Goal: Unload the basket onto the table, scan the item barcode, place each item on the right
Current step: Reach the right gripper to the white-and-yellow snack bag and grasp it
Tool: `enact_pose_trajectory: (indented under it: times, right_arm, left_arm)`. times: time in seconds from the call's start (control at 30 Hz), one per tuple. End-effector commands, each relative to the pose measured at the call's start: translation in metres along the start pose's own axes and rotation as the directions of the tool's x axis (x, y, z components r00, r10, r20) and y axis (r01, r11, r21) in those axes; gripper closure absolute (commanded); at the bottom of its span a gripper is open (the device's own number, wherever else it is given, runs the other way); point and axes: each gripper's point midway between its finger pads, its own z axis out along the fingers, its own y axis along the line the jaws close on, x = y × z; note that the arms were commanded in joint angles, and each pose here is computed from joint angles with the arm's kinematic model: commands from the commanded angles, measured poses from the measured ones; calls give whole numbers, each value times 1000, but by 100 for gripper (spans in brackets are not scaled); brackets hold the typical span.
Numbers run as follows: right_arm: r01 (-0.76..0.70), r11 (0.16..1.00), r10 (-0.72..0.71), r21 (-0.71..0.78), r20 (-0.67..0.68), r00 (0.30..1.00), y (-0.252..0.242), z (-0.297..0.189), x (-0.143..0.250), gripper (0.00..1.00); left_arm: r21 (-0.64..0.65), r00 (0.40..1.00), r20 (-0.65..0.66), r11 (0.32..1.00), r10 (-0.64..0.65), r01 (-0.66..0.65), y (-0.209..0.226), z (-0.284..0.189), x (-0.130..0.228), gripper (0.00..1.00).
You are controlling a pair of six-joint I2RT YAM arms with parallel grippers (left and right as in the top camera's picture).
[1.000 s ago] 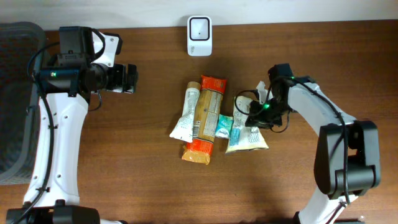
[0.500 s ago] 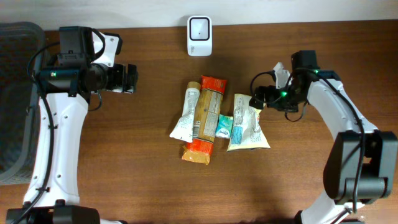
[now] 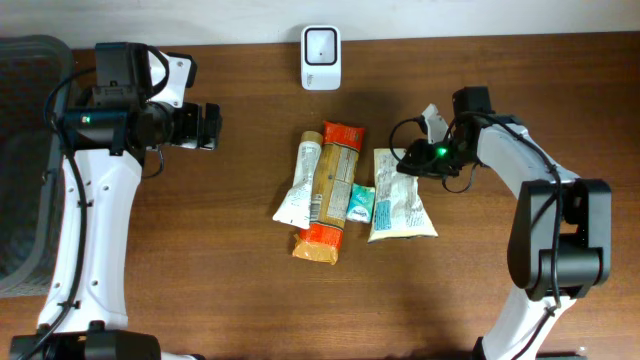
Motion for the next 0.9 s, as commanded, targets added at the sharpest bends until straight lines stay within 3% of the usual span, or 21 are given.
enact_pose_trajectory:
  times: [0.0, 0.03, 0.1, 0.17, 0.33, 0.47, 0.57, 0.63, 0.7, 0.77, 0.87]
  right_arm:
    - [39, 998, -37, -44, 43, 998, 16, -11, -23, 88]
    - [44, 998, -42, -44, 51, 998, 19, -15, -28, 92]
    - [67, 997, -65, -43, 45, 997, 26, -26, -33, 58]
    - [102, 994, -100, -41, 31, 994, 37, -43, -38, 36]
    - [145, 989, -145, 0, -34, 989, 61, -94, -37, 12]
    - [81, 993, -66, 81, -180, 981, 42, -90, 0, 12]
    - [91, 996, -86, 20, -194, 977, 61, -84, 4, 34]
    - [99, 995, -94, 14, -203, 975, 73, -74, 6, 57]
    - [61, 996, -46, 64, -215, 976, 80, -51, 11, 62]
    - [-12, 982, 54, 188, -222, 974, 69, -26, 23, 75]
    - [-52, 976, 106, 210, -250, 962, 68, 5, 48, 77]
  left_arm:
    - [-7, 1000, 21, 1000, 12, -12, 2, -6, -5, 1]
    - [-7, 1000, 21, 1000, 12, -12, 2, -6, -5, 1]
    - [-7, 1000, 21, 1000, 12, -12, 2, -6, -5, 1]
    - [-7, 1000, 21, 1000, 12, -12, 2, -6, -5, 1]
    - [-7, 1000, 21, 1000, 12, -12, 2, -6, -5, 1]
    - [-7, 1000, 21, 1000, 12, -12, 2, -6, -5, 1]
    - [-7, 1000, 21, 1000, 12, -12, 2, -6, -5, 1]
    - [-7, 1000, 21, 1000, 12, -12, 2, -6, -5, 1]
    - [-7, 1000, 21, 1000, 12, -12, 2, -6, -5, 1]
    - [-7, 1000, 21, 1000, 12, -12, 2, -6, -5, 1]
    - [-7, 1000, 21, 1000, 12, -12, 2, -6, -5, 1]
